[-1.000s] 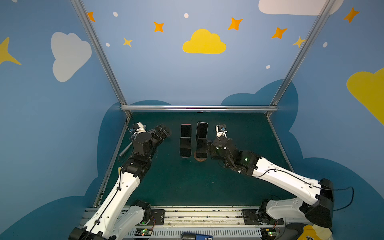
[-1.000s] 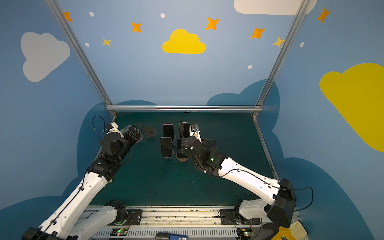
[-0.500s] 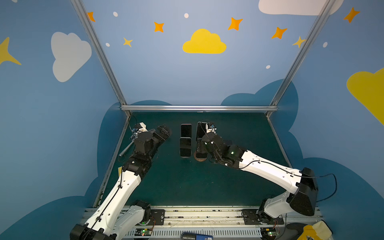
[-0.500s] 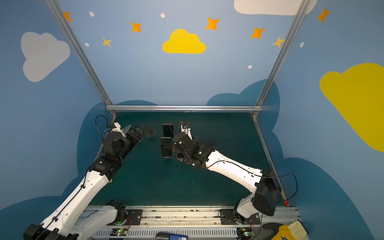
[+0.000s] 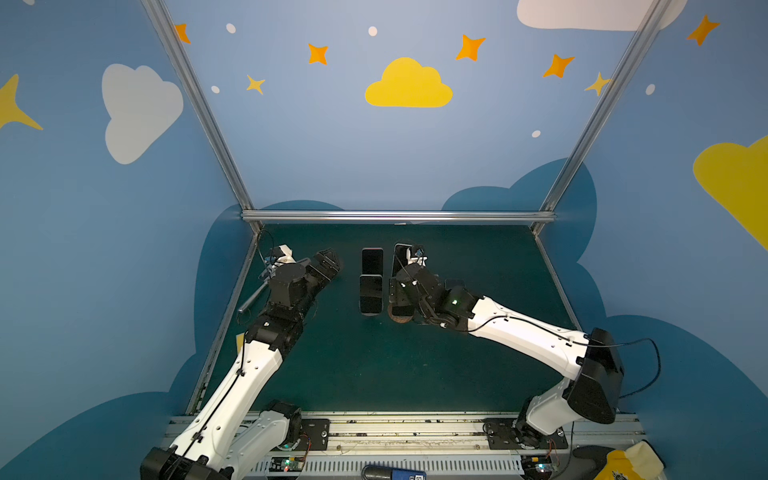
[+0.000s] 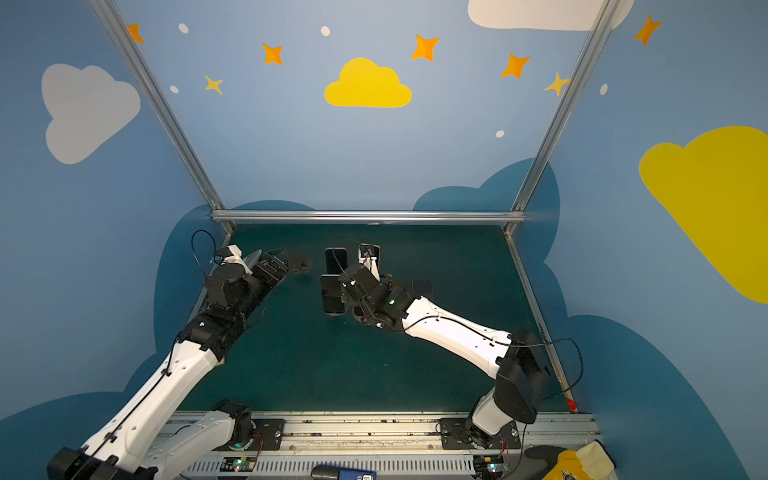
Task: Remove the phone from the phone stand
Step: 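Lower the open right gripper over the dark phone's top edge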
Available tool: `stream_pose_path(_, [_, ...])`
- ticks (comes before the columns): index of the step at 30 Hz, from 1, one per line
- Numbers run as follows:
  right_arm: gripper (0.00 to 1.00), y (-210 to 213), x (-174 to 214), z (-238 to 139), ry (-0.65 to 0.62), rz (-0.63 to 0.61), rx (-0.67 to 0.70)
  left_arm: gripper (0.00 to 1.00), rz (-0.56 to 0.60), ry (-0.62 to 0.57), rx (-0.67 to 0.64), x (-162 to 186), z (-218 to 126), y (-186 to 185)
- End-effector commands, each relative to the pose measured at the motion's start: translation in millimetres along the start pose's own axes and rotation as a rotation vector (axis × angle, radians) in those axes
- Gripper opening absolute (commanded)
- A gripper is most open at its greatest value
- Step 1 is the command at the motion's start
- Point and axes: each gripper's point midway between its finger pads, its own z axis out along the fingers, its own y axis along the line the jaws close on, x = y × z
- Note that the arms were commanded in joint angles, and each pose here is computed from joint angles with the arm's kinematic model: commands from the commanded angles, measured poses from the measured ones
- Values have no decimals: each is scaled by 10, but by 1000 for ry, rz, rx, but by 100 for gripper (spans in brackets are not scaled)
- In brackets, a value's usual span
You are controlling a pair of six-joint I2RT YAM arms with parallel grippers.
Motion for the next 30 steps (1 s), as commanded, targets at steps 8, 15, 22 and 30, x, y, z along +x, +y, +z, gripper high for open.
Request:
stream_pose_path(8, [90, 9, 9, 157, 43, -5, 25, 100, -14, 4, 5, -30, 40, -14])
stream_pose_path(15, [90, -60, 16, 280, 53, 20, 102, 100, -28, 8, 8, -47, 48, -6])
stream_pose_path(22, [90, -125, 15, 374, 30, 41, 154, 100, -30, 12, 3, -42, 59, 13])
stream_pose_path(30, [90, -186, 88, 477, 47, 37, 188, 100, -33, 10, 5, -50, 56, 14])
